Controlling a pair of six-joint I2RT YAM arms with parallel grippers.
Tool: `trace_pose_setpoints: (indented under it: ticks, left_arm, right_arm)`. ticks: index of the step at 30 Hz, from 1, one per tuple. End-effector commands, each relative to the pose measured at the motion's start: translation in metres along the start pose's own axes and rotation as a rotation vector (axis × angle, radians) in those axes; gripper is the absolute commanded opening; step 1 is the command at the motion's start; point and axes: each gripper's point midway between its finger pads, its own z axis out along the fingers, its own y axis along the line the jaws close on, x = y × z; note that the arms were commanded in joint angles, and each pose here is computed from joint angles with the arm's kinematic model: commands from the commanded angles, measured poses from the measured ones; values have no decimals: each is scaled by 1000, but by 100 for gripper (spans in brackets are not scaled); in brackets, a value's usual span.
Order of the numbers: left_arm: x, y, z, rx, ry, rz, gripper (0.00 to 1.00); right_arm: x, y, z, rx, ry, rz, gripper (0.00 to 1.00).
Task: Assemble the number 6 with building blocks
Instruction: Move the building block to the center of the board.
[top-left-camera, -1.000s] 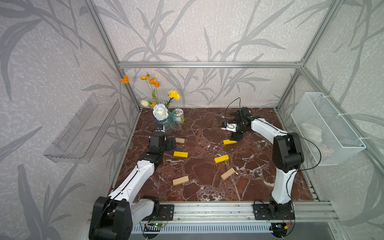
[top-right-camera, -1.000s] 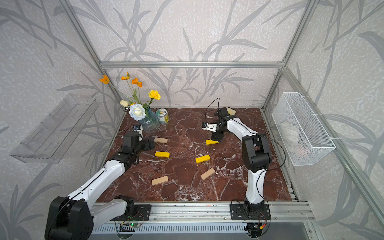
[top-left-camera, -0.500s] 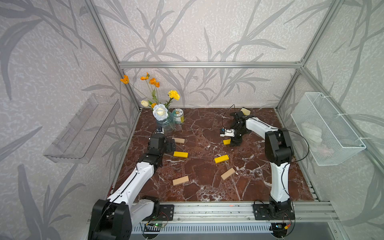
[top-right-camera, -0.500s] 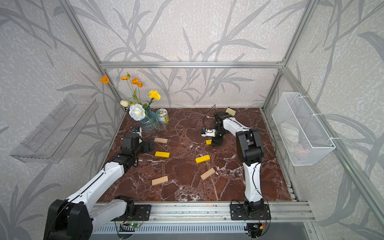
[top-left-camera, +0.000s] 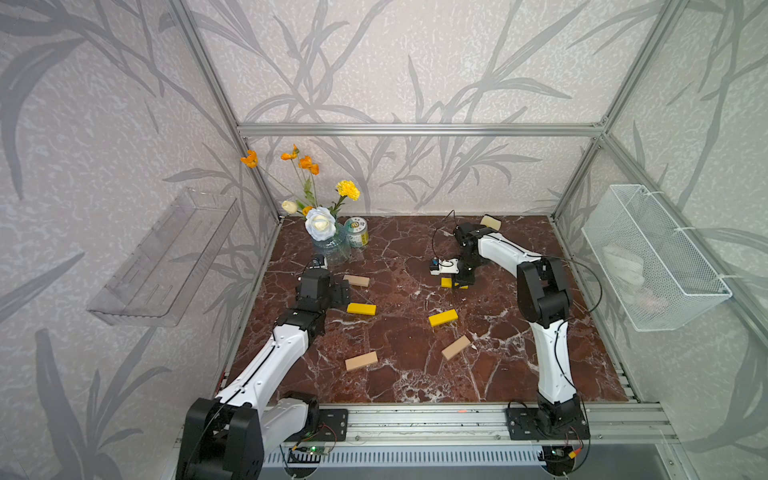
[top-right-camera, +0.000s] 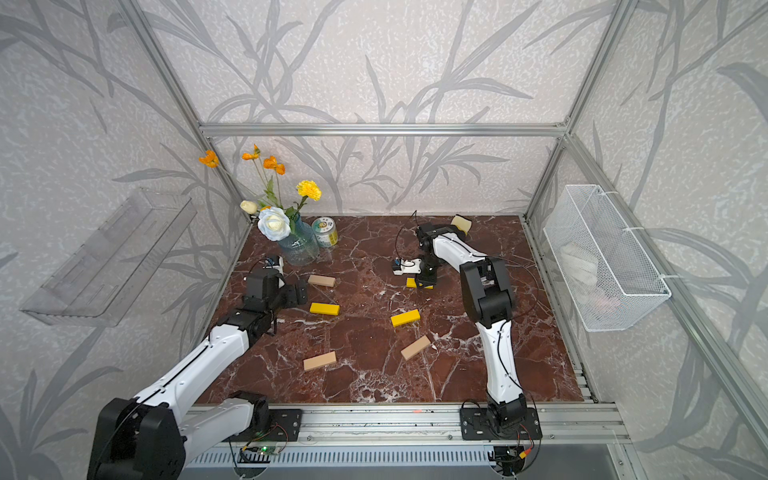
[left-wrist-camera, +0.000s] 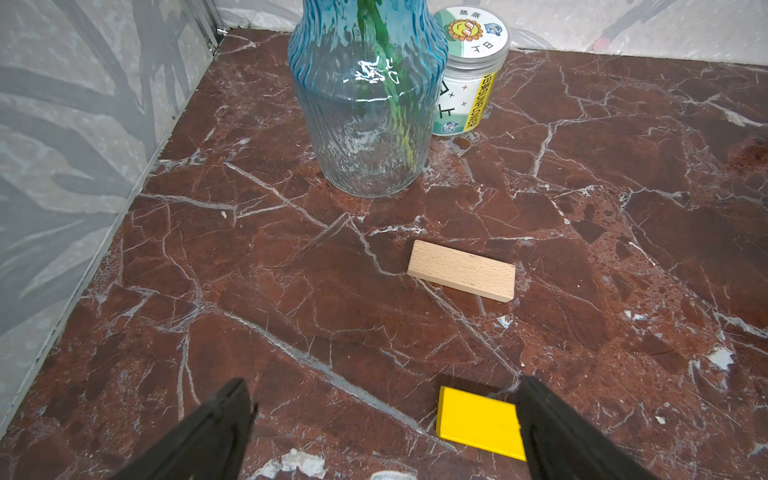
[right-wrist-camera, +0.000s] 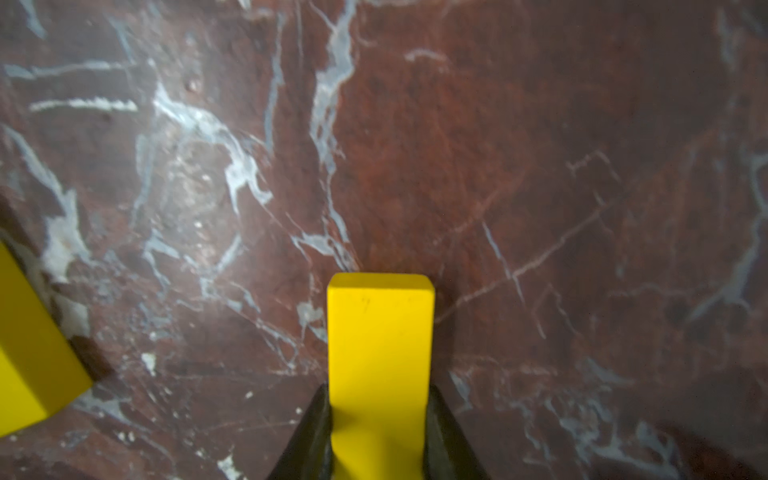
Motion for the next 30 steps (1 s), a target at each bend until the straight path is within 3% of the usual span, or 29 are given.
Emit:
trace_pose_setpoints:
  ticks: [1, 6, 12, 26, 30]
  left_arm:
    - [6, 2, 1, -11, 9, -5, 100]
    - [9, 1, 2, -6, 25, -7, 100]
    - [12, 3, -3, -12, 53, 4, 100]
    - [23, 7, -16, -4, 63, 9, 100]
    - [26, 6, -17, 3, 71, 9, 100]
  right_arm:
    - [-28, 18, 9, -63, 1, -29, 0]
    - [-78, 17, 5, -85, -45, -44, 0]
    - [-104, 12, 16, -105, -76, -28, 1]
    - [-116, 9, 28, -80, -36, -17, 1]
    - [-113, 9, 30, -74, -17, -15, 6]
